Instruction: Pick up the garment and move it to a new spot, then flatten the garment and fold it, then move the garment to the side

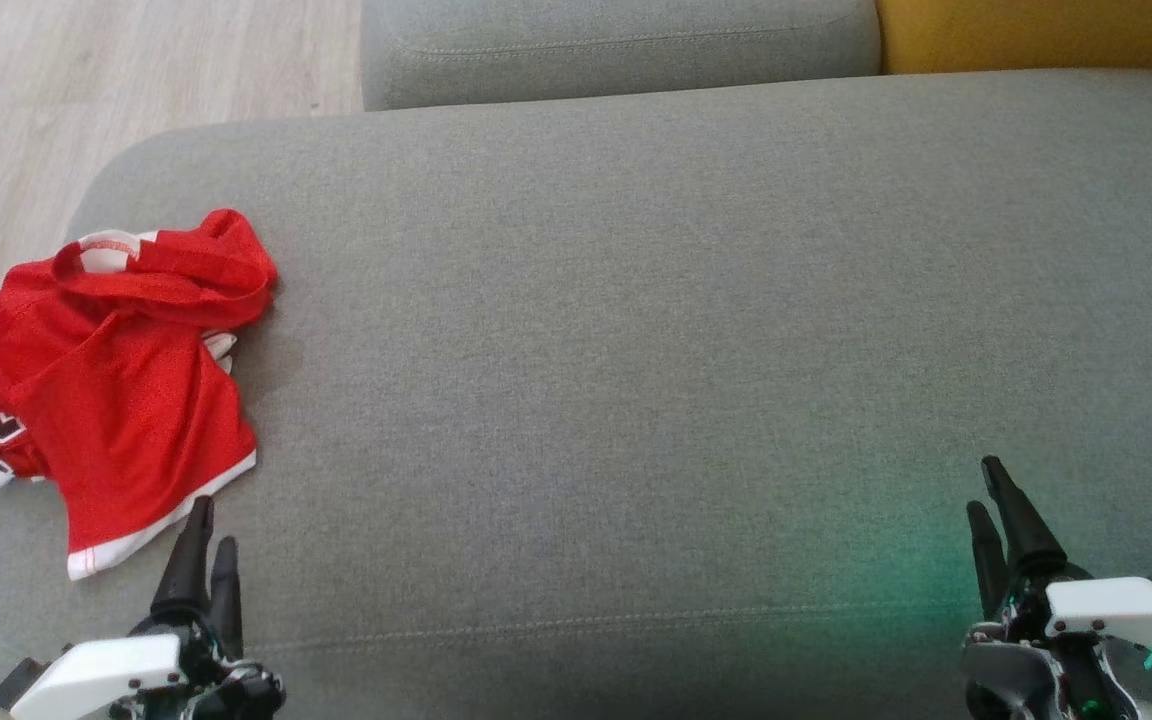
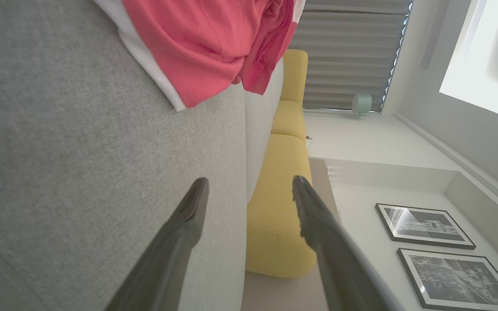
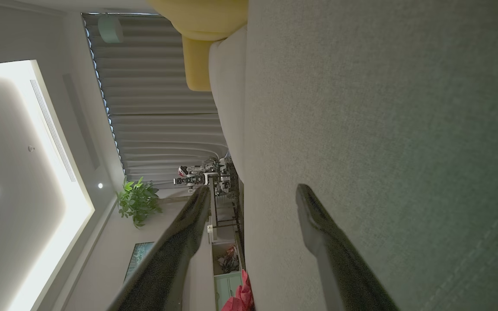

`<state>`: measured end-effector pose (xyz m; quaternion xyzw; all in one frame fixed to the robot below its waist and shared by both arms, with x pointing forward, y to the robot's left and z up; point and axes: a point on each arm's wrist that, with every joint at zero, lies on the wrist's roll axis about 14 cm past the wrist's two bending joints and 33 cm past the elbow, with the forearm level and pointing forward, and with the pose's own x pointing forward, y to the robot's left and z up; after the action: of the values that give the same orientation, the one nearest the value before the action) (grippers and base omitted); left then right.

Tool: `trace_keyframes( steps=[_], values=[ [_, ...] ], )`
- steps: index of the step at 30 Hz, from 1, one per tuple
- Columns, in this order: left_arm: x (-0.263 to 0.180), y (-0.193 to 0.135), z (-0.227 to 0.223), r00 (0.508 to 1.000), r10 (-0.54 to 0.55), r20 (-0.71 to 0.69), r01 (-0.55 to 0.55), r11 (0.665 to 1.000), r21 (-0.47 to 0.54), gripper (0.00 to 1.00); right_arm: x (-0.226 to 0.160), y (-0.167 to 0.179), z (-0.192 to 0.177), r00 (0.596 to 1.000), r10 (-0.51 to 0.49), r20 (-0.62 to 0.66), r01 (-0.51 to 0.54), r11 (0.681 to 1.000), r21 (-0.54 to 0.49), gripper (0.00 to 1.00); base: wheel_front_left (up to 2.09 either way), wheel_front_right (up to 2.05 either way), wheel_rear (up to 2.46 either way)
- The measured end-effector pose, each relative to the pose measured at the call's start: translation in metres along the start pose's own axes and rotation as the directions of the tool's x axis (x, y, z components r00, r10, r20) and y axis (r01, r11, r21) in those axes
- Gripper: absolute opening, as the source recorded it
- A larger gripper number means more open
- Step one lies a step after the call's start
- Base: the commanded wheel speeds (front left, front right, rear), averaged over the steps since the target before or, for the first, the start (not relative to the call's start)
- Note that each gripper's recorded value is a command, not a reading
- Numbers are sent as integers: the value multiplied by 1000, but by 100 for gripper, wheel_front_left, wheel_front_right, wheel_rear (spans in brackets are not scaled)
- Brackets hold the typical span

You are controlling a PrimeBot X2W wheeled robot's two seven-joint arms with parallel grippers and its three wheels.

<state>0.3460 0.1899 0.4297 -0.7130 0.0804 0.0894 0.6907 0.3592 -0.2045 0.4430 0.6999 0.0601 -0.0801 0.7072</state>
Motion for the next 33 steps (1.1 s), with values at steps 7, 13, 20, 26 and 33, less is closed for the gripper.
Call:
trace_keyframes(
  steps=[7,13,20,26,33],
  values=[
    [0,-5,6,1000,-14,26,13,999,46,100,1,0,-2,1000,-2,2,3,998,-69,100,0,0,0],
    [0,-8,17,997,-22,68,16,996,85,100,6,12,-3,1000,30,3,-29,987,-158,100,0,0,0],
    [5,-28,27,992,-73,105,54,984,172,100,9,30,-7,997,81,-7,-79,949,-306,100,0,0,0],
    [6,-42,29,987,-108,115,78,967,242,100,14,42,-11,993,114,-15,-111,913,-393,100,0,0,0],
    [8,-63,29,981,-144,128,88,927,366,100,18,65,-22,983,177,-47,-176,838,-517,100,0,0,0]
  ],
)
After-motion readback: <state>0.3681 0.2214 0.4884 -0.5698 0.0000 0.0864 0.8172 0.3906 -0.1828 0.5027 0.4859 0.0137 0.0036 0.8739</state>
